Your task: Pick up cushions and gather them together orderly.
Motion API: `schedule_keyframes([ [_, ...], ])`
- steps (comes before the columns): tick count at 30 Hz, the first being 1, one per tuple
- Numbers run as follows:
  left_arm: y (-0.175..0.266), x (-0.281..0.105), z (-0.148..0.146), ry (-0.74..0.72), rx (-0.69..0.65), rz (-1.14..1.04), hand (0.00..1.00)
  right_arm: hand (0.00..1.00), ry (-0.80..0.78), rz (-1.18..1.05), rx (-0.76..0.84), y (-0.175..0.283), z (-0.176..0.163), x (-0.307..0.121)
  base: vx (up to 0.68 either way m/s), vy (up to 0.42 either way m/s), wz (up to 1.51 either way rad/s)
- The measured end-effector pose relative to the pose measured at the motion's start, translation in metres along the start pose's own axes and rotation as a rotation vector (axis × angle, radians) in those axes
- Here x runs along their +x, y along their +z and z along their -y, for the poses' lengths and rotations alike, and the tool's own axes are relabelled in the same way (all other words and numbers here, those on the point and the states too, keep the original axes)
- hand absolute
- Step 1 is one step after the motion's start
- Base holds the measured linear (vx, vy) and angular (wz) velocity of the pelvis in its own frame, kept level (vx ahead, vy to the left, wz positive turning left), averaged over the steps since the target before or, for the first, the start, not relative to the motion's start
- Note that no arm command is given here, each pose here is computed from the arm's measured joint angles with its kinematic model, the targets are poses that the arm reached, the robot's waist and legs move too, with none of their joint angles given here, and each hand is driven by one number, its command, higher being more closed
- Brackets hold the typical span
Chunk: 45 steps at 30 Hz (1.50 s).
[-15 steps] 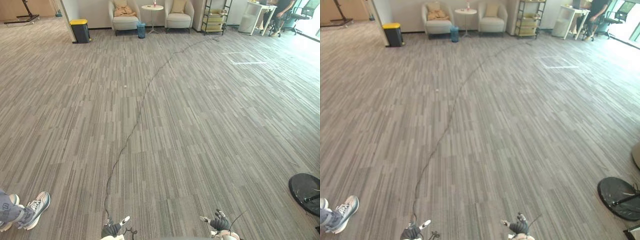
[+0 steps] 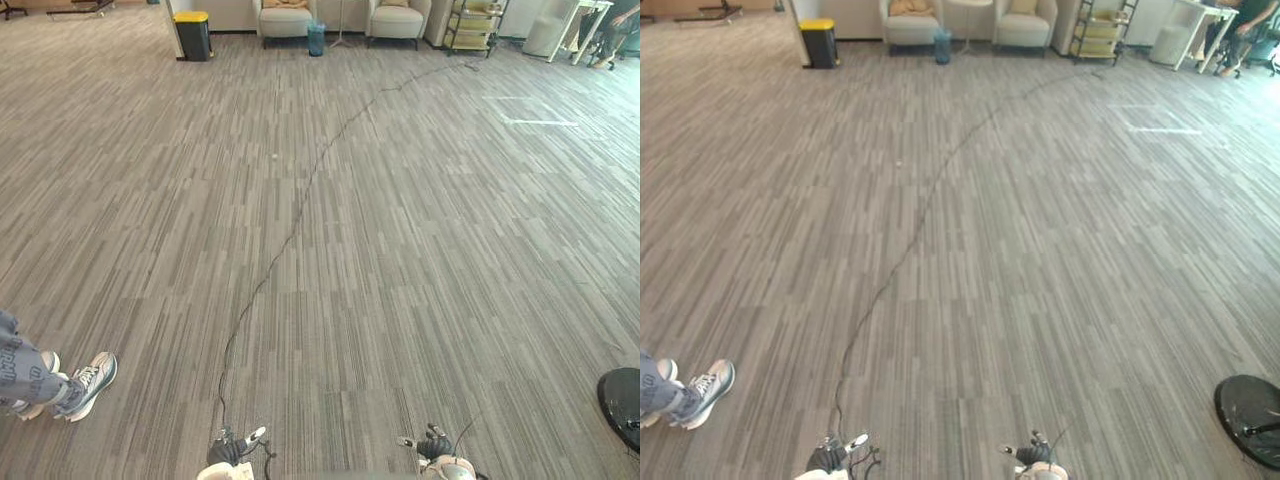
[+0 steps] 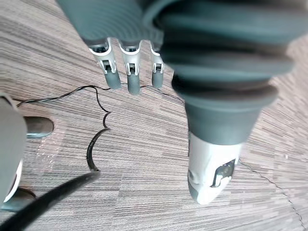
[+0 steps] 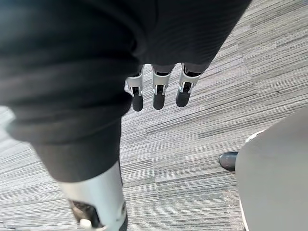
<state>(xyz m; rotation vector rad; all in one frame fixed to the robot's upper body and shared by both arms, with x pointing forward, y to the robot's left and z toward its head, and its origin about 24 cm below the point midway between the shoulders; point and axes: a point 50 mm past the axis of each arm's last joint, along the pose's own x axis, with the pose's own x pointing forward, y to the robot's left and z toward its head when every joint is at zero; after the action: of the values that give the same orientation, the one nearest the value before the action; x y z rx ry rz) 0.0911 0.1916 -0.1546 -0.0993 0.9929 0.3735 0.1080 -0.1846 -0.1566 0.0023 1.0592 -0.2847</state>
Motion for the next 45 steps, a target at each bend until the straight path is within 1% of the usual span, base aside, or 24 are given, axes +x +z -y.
schedule_keyframes([
  [7,0.003,0.003,0.005,-0.012,0.034,-0.005,0.00,0.00,-0.013,-0.010,0.001,0.002,0.004,0.003,-0.05,-0.036,0.14],
  [14,0.005,0.003,0.006,-0.015,0.071,0.003,0.00,0.00,-0.014,-0.017,0.040,0.002,0.004,0.003,-0.07,-0.025,0.07],
  [19,0.009,0.005,0.007,-0.030,0.129,0.011,0.00,0.00,-0.013,-0.023,0.058,0.001,0.004,0.004,-0.06,-0.016,0.12],
  [28,0.011,0.006,0.005,-0.026,0.134,0.006,0.00,0.00,-0.015,-0.023,0.066,0.002,0.005,0.004,0.00,-0.002,0.01],
  [32,0.018,0.009,0.003,-0.018,0.124,0.027,0.00,0.00,-0.012,-0.009,0.083,0.008,0.004,0.005,-0.05,-0.032,0.03],
  [36,0.031,0.009,0.002,-0.001,0.047,0.076,0.00,0.00,-0.039,0.028,0.178,0.015,0.011,0.005,-0.07,-0.005,0.06],
  [40,0.039,0.009,0.000,0.003,0.000,0.111,0.00,0.00,-0.050,0.021,0.187,0.013,0.013,0.005,0.10,0.088,0.00],
  [45,0.042,0.009,0.001,-0.002,-0.018,0.118,0.00,0.00,-0.070,0.014,0.189,0.013,0.017,0.005,0.34,0.299,-0.12],
])
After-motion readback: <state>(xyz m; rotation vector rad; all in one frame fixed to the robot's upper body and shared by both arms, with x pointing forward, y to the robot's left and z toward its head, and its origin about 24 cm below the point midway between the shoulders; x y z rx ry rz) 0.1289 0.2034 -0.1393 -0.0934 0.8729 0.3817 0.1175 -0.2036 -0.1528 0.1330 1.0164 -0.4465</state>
